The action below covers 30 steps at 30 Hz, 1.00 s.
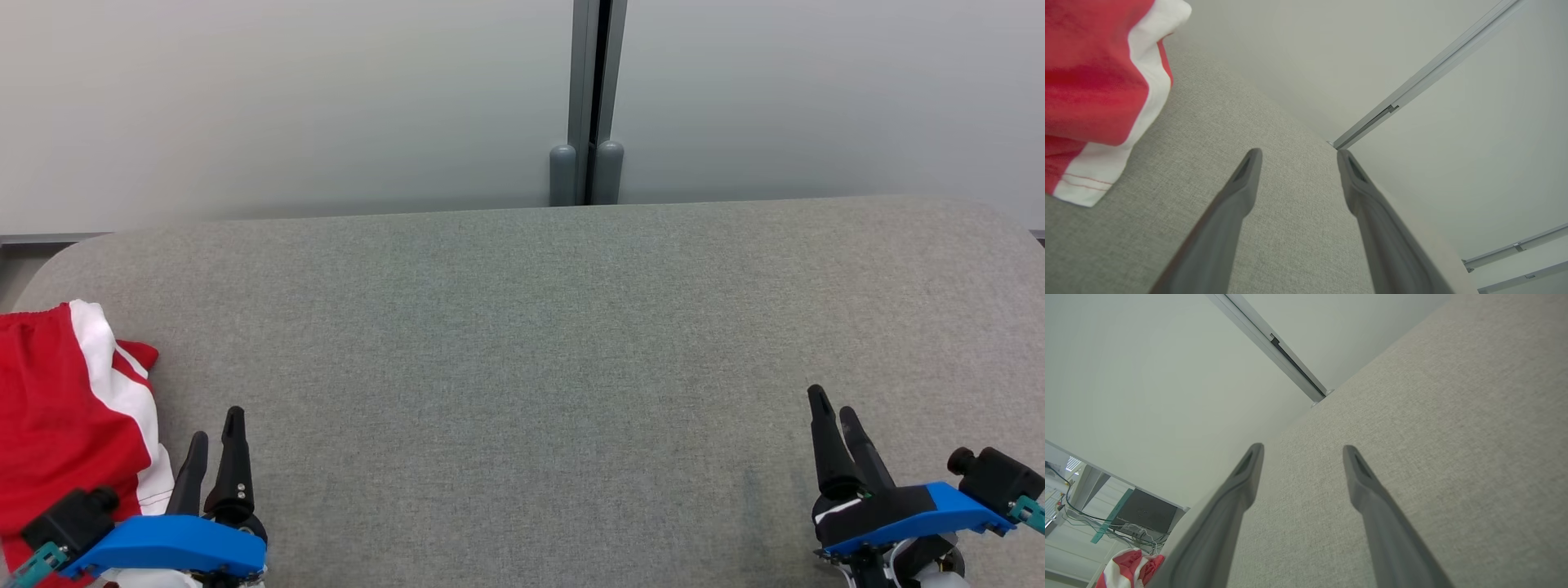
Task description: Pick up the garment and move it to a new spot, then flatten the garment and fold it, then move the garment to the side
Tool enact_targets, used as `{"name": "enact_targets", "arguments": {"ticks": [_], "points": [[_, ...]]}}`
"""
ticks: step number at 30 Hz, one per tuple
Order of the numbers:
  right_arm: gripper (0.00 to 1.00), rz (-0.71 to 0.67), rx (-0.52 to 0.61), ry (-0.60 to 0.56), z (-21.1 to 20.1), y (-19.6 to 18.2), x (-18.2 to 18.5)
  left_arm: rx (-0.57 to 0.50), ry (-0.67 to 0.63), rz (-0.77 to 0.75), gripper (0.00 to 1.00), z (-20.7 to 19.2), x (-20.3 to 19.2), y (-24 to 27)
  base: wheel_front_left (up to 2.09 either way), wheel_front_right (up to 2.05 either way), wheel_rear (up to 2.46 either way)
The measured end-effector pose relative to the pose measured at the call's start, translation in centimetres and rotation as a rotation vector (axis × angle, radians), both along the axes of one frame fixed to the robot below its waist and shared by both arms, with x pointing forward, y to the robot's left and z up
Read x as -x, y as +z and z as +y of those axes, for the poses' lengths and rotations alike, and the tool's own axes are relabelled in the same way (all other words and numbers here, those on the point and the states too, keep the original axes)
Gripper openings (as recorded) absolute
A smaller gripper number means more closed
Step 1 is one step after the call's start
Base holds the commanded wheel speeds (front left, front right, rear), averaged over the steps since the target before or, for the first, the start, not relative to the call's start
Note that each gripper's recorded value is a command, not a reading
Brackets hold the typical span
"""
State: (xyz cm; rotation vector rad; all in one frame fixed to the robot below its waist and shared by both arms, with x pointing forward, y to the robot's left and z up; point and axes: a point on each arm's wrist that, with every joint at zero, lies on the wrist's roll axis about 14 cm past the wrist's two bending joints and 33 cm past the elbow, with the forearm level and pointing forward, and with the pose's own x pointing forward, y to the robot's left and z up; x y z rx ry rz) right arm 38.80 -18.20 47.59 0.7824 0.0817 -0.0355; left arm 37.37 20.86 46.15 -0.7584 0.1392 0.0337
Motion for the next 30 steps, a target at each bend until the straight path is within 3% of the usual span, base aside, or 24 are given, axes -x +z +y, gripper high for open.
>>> {"name": "enact_targets", "arguments": {"ticks": [30], "points": [[1.0,-0.082,0.369,0.067,1.2,1.4,-0.5,-0.41,-0.079,-0.039,1.0,0.2,0.5,0.0,0.0,0.0,0.0]]}}
